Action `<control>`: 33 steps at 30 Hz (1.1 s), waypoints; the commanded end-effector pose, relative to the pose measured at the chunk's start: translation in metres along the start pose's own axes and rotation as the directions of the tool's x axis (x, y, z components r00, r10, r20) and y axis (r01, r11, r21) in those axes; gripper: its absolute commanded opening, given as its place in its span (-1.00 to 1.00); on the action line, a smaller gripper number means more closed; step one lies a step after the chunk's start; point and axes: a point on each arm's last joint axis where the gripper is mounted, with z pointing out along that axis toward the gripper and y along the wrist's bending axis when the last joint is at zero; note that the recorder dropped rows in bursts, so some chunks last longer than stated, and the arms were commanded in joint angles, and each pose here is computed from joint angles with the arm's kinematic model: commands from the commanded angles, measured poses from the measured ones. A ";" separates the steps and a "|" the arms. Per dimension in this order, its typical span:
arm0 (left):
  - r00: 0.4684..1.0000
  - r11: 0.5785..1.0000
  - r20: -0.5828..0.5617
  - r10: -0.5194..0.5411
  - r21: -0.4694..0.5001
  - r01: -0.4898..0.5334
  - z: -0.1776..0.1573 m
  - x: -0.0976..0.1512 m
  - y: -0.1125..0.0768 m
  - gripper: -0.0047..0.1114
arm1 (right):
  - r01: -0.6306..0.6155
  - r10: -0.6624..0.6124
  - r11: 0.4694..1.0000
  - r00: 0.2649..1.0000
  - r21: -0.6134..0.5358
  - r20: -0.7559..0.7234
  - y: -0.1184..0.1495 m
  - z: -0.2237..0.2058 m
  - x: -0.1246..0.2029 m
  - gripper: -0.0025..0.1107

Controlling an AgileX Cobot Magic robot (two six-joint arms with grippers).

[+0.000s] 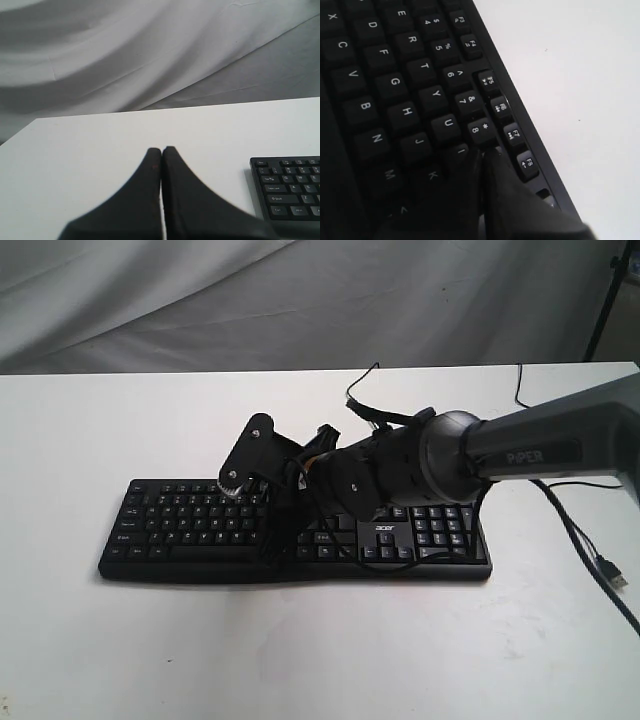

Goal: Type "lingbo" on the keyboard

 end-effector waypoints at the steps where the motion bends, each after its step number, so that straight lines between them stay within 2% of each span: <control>1: 1.000 1.000 -0.003 -0.003 0.004 0.003 0.001 0.001 0.000 -0.91 | 0.023 -0.023 1.000 1.000 -0.002 -0.005 0.000 -0.001 0.001 -0.96; 8: 1.000 1.000 -0.003 -0.003 0.004 0.003 0.001 0.001 0.000 -0.91 | 0.017 -0.018 1.000 0.999 -0.023 -0.043 0.005 0.010 0.013 -0.96; 16: 1.000 1.000 -0.003 -0.003 0.004 0.003 0.001 0.001 0.000 -0.91 | 0.018 -0.018 1.000 1.000 0.013 0.019 -0.006 -0.014 -0.007 -0.96; 25: 1.000 1.000 -0.003 -0.003 0.004 0.003 0.001 0.001 0.000 -0.91 | 0.011 -0.015 0.999 0.996 0.049 0.083 -0.011 -0.080 -0.018 -0.96; 33: 1.000 1.000 -0.003 -0.003 0.004 0.003 0.001 0.001 0.000 -0.91 | -0.014 -0.001 0.996 0.986 0.089 0.168 0.001 -0.175 -0.001 -0.96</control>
